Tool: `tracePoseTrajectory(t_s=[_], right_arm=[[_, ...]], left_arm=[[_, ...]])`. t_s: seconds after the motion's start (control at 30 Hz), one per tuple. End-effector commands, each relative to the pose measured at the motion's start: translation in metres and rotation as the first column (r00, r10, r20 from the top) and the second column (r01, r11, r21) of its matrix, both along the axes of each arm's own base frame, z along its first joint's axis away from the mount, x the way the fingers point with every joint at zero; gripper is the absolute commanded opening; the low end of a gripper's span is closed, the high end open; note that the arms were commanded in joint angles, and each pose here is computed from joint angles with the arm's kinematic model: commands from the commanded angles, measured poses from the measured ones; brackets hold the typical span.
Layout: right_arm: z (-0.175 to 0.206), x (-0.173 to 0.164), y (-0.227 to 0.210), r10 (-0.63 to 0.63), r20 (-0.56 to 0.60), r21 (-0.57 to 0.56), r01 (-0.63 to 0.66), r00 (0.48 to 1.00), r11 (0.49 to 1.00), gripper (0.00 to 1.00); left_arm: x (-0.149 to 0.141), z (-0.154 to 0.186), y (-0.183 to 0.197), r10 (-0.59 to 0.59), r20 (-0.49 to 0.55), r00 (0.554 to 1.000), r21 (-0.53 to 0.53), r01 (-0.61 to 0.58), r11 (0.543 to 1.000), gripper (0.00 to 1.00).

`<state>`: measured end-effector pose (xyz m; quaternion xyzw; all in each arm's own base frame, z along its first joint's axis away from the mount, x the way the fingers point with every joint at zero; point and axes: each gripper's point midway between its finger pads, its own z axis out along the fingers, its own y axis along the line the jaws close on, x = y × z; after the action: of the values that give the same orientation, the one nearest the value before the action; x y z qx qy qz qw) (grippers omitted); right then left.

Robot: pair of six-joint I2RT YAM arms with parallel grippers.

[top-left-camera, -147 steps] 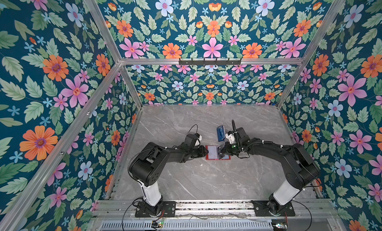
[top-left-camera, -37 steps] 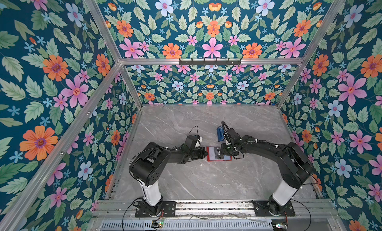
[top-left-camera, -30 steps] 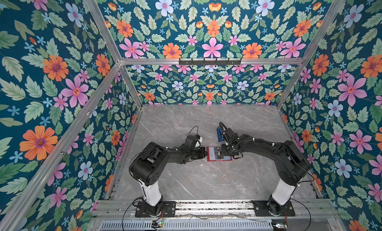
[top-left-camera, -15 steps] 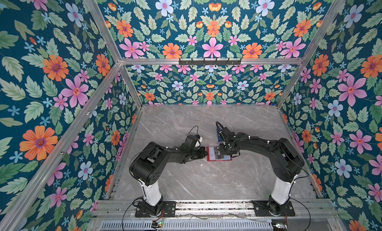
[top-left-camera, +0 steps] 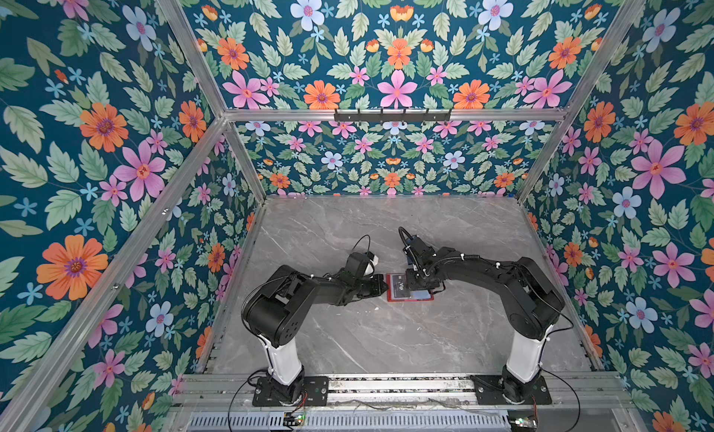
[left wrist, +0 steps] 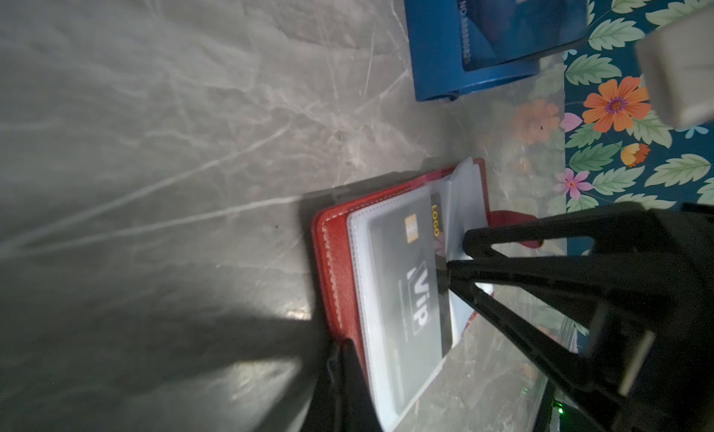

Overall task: Insert credit cards into a card holder
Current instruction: Insert the credit card into the card slot.

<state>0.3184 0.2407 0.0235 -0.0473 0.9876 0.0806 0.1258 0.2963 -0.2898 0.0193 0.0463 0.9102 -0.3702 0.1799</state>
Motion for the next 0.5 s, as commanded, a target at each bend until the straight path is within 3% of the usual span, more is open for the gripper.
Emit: tracePoseTrajectory(t_s=[0.0, 0.47], right_arm=[[-0.0136, -0.0154, -0.0107, 0.004, -0.068, -0.059, -0.008, 0.998, 0.998, 0.44], [-0.0111, -0.0162, -0.0123, 0.005, -0.059, -0.095, -0.010, 0.998, 0.995, 0.53]], left_arm=[[-0.0082, -0.0171, 0.0113, 0.011, -0.045, 0.999, 0.066, -0.008, 0.998, 0.00], [-0.0097, -0.0171, 0.0113, 0.008, -0.045, 0.999, 0.066, -0.005, 0.998, 0.00]])
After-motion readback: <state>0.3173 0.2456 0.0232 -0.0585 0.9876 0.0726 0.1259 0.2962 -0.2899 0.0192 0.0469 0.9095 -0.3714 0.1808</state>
